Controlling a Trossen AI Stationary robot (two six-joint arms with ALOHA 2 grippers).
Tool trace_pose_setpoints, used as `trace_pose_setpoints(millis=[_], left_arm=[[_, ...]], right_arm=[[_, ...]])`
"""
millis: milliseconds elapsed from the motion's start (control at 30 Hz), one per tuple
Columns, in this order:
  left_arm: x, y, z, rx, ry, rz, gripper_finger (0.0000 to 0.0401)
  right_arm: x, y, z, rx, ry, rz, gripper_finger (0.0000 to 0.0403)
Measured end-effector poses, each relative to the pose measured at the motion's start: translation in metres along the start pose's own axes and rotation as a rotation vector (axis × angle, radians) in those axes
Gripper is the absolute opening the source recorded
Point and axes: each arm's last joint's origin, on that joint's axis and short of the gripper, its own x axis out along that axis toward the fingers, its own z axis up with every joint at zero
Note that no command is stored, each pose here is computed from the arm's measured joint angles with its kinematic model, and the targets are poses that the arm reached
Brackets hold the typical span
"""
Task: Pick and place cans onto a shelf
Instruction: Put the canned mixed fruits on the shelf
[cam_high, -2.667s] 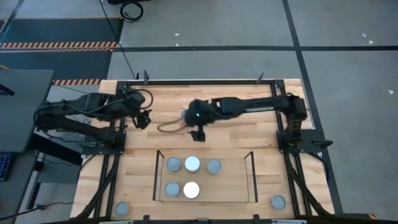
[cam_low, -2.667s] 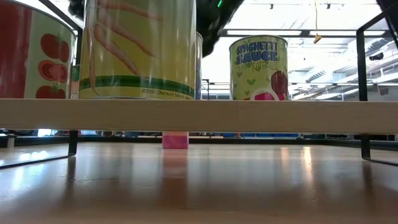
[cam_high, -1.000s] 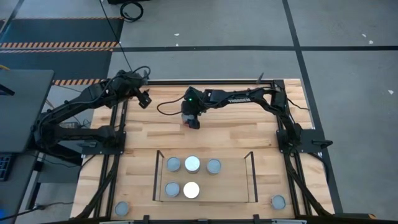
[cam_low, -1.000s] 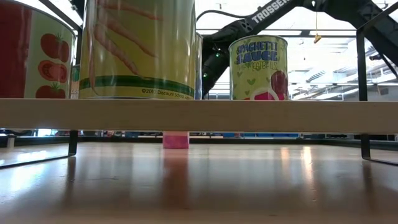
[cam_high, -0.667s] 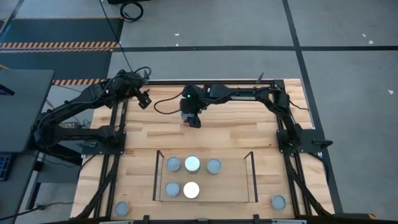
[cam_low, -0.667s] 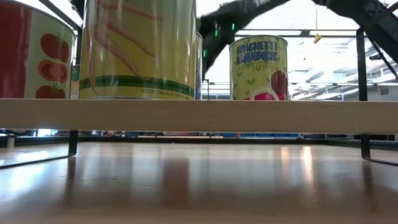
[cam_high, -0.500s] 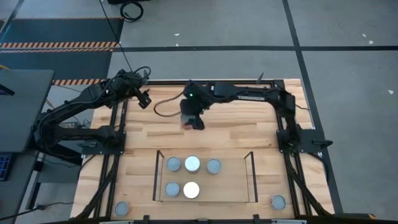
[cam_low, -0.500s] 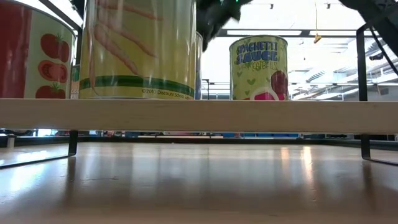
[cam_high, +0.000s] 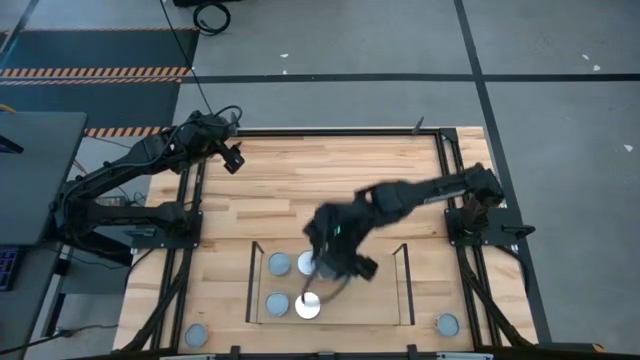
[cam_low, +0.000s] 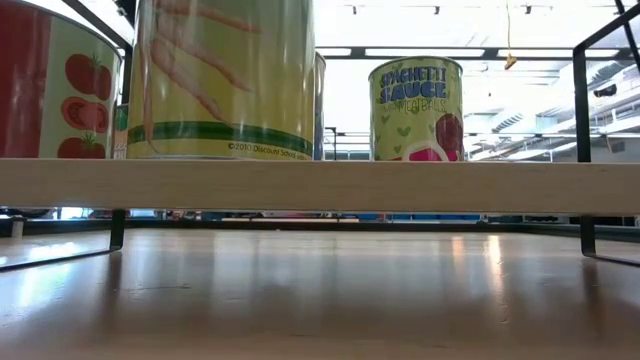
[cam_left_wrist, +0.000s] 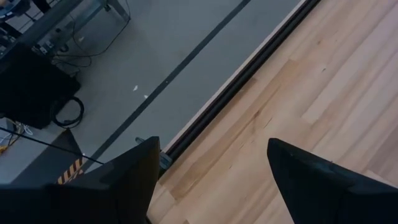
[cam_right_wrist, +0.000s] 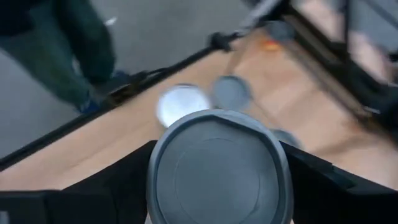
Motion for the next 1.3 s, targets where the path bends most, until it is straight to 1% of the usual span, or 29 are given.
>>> trace_pose_setpoints(millis=[67,133,233,333,433,500,700,800,900,967,1067,1133,1300], left_arm=[[0.000,0.000,0.000,0.000,0.000,0.000,0.0300],[0.000,0.000,0.000,0.000,0.000,0.000,0.0300],[0.000,0.000,0.000,-0.001,0.000,0.000,0.0300],[0.000,0.000,0.000,-0.001,-0.001,0.000,0.0300],[0.000,0.000,0.000,-0.001,-0.002,0.000,0.0300],[0.000,0.000,0.000,-0.001,-0.002,0.000,0.0300],[0.000,0.000,0.000,-0.002,-0.002,0.000,0.0300],[0.000,0.000,0.000,-0.002,-0.003,0.000,0.0300],[0.000,0.000,0.000,-0.002,-0.003,0.000,0.0300],[0.000,0.000,0.000,-0.002,-0.003,0.000,0.0300],[0.000,0.000,0.000,-0.002,-0.003,0.000,0.0300],[0.000,0.000,0.000,-0.002,-0.003,0.000,0.0300],[0.000,0.000,0.000,-0.003,-0.005,0.000,0.0300]], right_arm=[[0.020,0.011,0.000,-0.055,0.034,0.060,0.0298],[0.032,0.022,0.001,-0.114,0.053,0.129,0.0294],[0.037,0.039,0.003,-0.201,0.064,0.231,0.0292],[0.042,0.056,0.002,-0.278,0.115,0.315,0.0293],[0.053,0.063,0.003,-0.317,0.086,0.307,0.0293],[0.058,0.067,-0.001,-0.320,0.099,0.322,0.0293],[0.076,0.067,-0.011,-0.330,0.091,0.291,0.0293],[0.086,0.069,-0.018,-0.314,0.094,0.288,0.0293],[0.096,0.074,-0.026,-0.311,0.131,0.298,0.0293],[0.102,0.072,-0.027,-0.314,0.122,0.272,0.0293],[0.107,0.069,-0.027,-0.273,0.110,0.247,0.0293],[0.110,0.066,-0.027,-0.270,0.103,0.229,0.0293],[0.118,0.066,-0.033,-0.221,0.134,0.252,0.0301]])
